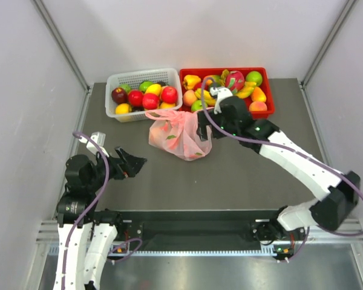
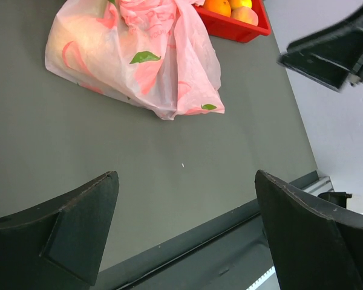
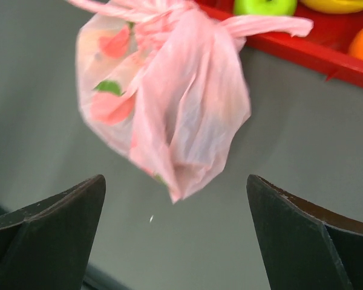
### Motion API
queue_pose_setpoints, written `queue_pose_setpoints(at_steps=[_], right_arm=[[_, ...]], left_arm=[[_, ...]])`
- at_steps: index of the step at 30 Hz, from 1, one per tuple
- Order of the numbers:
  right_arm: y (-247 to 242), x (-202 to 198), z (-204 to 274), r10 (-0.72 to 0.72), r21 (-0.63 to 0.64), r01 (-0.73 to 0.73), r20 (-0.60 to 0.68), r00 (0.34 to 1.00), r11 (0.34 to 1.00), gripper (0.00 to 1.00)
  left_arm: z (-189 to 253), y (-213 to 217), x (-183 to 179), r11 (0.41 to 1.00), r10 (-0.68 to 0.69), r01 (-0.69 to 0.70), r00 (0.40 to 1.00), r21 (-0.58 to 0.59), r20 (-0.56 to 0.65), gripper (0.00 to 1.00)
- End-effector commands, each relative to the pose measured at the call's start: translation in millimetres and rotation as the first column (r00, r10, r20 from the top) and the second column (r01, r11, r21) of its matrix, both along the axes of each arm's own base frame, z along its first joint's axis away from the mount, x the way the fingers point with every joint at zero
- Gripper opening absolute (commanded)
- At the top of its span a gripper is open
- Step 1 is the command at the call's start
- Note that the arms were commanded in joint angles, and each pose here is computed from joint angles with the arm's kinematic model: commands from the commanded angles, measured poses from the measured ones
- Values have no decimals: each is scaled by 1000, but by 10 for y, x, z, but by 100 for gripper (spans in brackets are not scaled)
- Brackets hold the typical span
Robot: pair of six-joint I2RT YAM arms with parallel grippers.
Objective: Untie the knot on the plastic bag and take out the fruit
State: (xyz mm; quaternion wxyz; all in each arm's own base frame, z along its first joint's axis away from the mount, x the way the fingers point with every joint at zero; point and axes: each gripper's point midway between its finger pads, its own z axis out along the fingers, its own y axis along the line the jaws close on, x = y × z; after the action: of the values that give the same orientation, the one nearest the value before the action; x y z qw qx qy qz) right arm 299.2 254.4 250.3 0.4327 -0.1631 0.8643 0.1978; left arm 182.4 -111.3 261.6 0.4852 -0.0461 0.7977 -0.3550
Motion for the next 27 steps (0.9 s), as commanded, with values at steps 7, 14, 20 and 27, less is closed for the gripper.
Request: queue_pose_setpoints(at_steps=[7, 14, 20, 27], right_arm=[[524, 760, 0, -169, -32, 174, 110, 979, 984, 100], [806, 1224, -448, -264, -114, 273, 89, 960, 955, 98], [795, 1250, -916, -269, -221, 272, 46, 962, 936, 57], [582, 957, -1008, -159, -288, 177, 86, 984, 941, 0]], left_arm=[[-12, 43, 22, 999, 39, -39, 999, -5, -4, 99], [-45, 47, 30, 999, 46, -46, 999, -10, -18, 99], [-51, 68, 8, 998, 59, -59, 998, -5, -16, 99], [-51, 62, 53, 998, 62, -63, 998, -17, -8, 98]])
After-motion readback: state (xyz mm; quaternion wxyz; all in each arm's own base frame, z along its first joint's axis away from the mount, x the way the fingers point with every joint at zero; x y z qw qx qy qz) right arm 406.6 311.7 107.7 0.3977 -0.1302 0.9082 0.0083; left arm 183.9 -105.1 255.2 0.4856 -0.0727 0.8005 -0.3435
